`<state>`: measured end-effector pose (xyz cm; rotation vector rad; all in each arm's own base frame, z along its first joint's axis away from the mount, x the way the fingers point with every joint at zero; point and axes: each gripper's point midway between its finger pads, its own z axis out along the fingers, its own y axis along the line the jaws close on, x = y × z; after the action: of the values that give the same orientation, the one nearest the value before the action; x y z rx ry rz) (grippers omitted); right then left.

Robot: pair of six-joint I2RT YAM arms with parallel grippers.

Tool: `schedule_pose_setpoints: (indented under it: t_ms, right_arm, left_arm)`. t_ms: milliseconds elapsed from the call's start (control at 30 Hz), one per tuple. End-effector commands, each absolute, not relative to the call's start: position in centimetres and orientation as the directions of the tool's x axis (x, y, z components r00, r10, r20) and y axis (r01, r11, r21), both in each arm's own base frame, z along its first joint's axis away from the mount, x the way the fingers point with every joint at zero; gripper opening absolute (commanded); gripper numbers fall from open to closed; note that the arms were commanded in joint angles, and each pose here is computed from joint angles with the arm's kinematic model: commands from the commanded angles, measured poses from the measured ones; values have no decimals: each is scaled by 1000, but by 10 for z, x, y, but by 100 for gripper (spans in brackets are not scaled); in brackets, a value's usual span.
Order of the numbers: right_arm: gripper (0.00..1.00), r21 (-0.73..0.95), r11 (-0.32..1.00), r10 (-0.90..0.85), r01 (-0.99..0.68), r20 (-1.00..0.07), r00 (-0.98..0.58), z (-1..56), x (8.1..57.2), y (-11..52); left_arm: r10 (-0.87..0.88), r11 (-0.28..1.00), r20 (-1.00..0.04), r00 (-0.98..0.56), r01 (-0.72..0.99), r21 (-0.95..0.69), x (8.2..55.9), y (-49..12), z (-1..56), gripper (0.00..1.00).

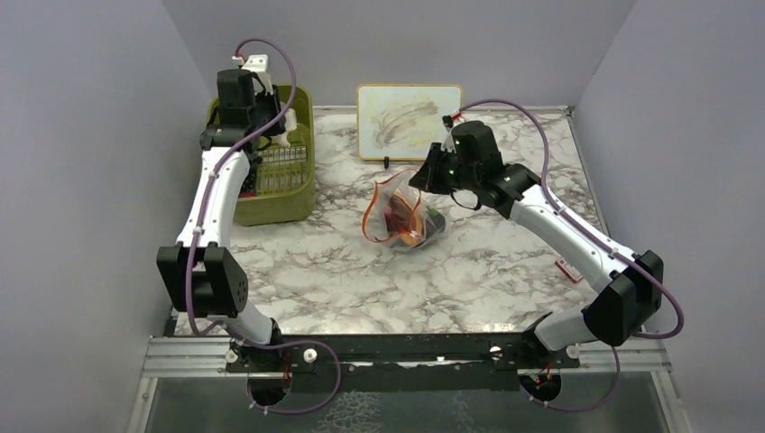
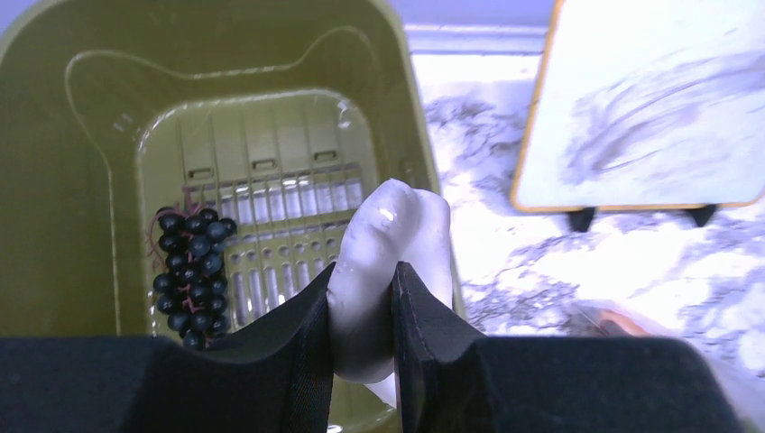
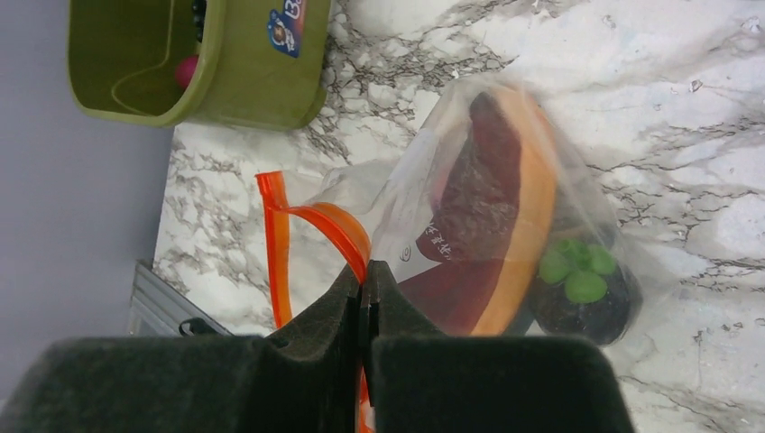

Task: Place the food in the zip-top bag and seal the zipper
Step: Pick up the fake vegetable from the bin, then place the fake vegetable in the zipper food storage bag.

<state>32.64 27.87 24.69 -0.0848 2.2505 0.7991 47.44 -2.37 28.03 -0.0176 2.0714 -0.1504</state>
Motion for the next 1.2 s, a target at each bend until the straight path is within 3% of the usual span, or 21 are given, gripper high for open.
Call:
schedule_pose_setpoints:
  t_ms: [0,267,567,733,1000,1167]
  right_arm:
    - [1,573,760,263,-305,-701,-663,273,334,281]
    - [1,584,764,296,-275,-695,-655,273,339,280]
    - [1,640,720,340,-270,-664,-666,275,340,290]
    - [1,675,700,387,-233,-632,-671,272,343,292]
    - [1,727,644,402,-241,-589,-701,274,343,306]
    - [1,717,615,348,-328,-620,-703,284,339,316]
  left_arm:
    - [-142,958,-925,-353,186,-218,459,-52,334,26]
    - [-211,852,-922,-324,401,-336,422,-113,355,24]
    - [-206,686,-866,-455,565,-460,368,-171,340,24]
    - [-149,520,-827,-543,668,-532,329,-208,326,25]
    - [-175,401,-797,-578,697,-594,297,-224,318,25]
    - [-140,336,-715,-685,646,-686,293,-233,293,25]
